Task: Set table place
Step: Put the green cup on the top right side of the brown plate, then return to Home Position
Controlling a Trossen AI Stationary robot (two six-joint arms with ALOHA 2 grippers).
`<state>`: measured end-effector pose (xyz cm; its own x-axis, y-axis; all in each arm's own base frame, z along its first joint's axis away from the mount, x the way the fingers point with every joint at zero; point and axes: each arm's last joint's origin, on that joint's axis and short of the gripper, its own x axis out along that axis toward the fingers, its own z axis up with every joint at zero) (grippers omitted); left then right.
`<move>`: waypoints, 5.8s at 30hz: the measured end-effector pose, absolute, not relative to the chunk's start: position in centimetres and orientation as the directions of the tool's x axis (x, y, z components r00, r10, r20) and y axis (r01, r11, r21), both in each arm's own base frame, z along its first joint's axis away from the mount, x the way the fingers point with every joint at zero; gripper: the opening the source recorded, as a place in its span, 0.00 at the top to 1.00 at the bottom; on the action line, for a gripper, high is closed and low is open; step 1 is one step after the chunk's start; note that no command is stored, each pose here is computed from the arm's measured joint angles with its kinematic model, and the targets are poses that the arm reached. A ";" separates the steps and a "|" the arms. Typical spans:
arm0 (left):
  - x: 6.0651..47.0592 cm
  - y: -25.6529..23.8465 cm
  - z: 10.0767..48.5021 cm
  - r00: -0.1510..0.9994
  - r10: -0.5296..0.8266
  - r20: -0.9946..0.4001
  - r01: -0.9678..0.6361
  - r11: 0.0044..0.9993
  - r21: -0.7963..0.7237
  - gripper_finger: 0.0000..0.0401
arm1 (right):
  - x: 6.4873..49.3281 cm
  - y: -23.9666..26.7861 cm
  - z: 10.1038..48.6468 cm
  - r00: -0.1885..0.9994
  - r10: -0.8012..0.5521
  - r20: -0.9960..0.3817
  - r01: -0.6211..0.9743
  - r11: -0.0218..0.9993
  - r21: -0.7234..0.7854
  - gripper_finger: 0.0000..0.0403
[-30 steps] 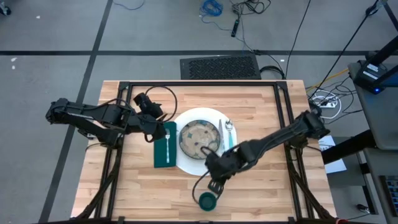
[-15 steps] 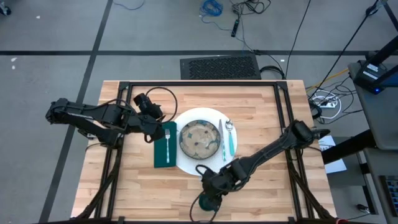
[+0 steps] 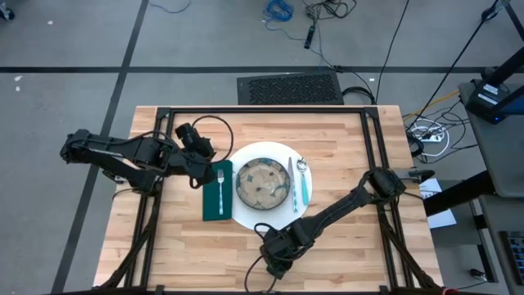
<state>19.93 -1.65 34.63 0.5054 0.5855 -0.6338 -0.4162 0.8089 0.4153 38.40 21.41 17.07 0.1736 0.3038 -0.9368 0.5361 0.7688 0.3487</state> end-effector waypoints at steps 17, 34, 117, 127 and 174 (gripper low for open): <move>20.2 -1.7 34.8 0.530 0.581 -0.617 -0.433 0.812 0.392 0.50 | 32.7 10.2 31.0 0.259 0.051 -0.964 0.678 0.701 0.219 1.00; 20.4 -1.7 34.9 0.541 0.582 -0.607 -0.454 0.810 0.371 0.50 | 34.4 -12.7 27.2 0.154 -0.106 -0.982 0.782 0.621 0.056 1.00; 20.7 -1.7 35.1 0.563 0.578 -0.591 -0.471 0.812 0.344 0.50 | 35.8 -7.8 42.6 0.485 -0.413 -0.771 0.647 0.763 -0.001 0.74; 18.0 -1.9 39.8 0.882 0.266 -0.389 -0.269 0.962 0.048 0.50 | 36.1 -0.4 43.3 0.570 -0.379 -0.729 0.550 0.835 -0.004 0.74; 12.9 -1.5 34.0 0.953 0.216 -0.213 -0.197 0.975 0.106 0.50 | 15.3 0.7 26.9 0.873 0.021 -0.488 0.084 0.978 0.192 0.74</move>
